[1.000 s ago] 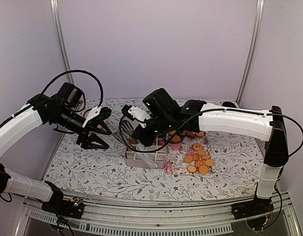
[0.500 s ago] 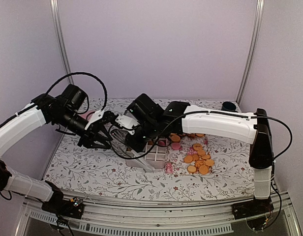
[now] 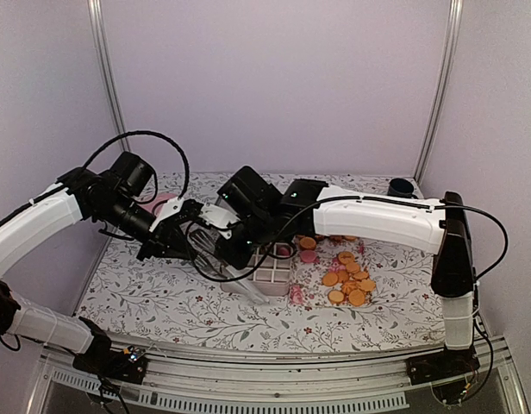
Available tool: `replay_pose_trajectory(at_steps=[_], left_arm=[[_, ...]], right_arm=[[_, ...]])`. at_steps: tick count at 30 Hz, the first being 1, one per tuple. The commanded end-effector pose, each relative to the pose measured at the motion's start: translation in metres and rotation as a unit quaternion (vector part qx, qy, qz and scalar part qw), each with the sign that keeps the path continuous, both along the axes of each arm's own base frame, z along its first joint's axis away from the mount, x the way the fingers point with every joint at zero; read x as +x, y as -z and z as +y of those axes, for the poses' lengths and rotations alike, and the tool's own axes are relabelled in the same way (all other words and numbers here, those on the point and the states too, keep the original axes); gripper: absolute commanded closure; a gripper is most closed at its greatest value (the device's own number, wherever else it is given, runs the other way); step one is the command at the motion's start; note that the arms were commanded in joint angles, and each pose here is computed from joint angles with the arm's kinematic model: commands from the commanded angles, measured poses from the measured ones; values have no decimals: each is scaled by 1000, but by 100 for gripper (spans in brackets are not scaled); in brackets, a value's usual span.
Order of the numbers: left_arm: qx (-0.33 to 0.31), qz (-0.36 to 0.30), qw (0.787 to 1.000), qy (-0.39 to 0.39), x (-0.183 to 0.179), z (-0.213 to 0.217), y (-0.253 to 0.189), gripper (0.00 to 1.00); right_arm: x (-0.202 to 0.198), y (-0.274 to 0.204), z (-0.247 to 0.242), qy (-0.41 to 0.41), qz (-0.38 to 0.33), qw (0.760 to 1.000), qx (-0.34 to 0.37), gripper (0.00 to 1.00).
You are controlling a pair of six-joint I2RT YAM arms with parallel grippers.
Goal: Pack the cookies
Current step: Pass from the right arm to the left
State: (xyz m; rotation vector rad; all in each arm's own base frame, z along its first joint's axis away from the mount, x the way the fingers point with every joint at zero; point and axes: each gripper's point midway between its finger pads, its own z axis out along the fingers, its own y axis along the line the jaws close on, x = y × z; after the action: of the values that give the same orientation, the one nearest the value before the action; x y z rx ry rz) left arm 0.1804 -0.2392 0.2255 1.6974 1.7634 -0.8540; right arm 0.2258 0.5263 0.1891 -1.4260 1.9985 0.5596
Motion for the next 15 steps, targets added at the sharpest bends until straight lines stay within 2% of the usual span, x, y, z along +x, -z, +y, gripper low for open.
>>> replay_pose_trajectory(at_steps=[1, 3, 5, 6, 9, 12, 15], left_arm=[[-3, 31, 999, -5, -4, -4, 3, 100], [-29, 26, 999, -19, 4, -8, -10, 100], [-69, 23, 997, -40, 15, -11, -29, 100], [-94, 22, 994, -55, 23, -12, -41, 100], [-171, 29, 981, -89, 43, -7, -80, 100], [-232, 55, 964, -117, 60, -2, -110, 100], [-288, 91, 944, -135, 73, -2, -134, 100]], right_arm=[[11, -58, 5, 24, -49, 995, 82, 75], [19, -78, -3, 48, -67, 990, 111, 65], [32, -109, -16, 81, -79, 979, 170, 35], [34, -139, -30, 93, -92, 968, 212, 24], [41, -190, -73, 130, -90, 929, 334, 0], [49, -221, -129, 149, -72, 878, 450, 1], [51, -217, -174, 158, -26, 834, 528, 1]])
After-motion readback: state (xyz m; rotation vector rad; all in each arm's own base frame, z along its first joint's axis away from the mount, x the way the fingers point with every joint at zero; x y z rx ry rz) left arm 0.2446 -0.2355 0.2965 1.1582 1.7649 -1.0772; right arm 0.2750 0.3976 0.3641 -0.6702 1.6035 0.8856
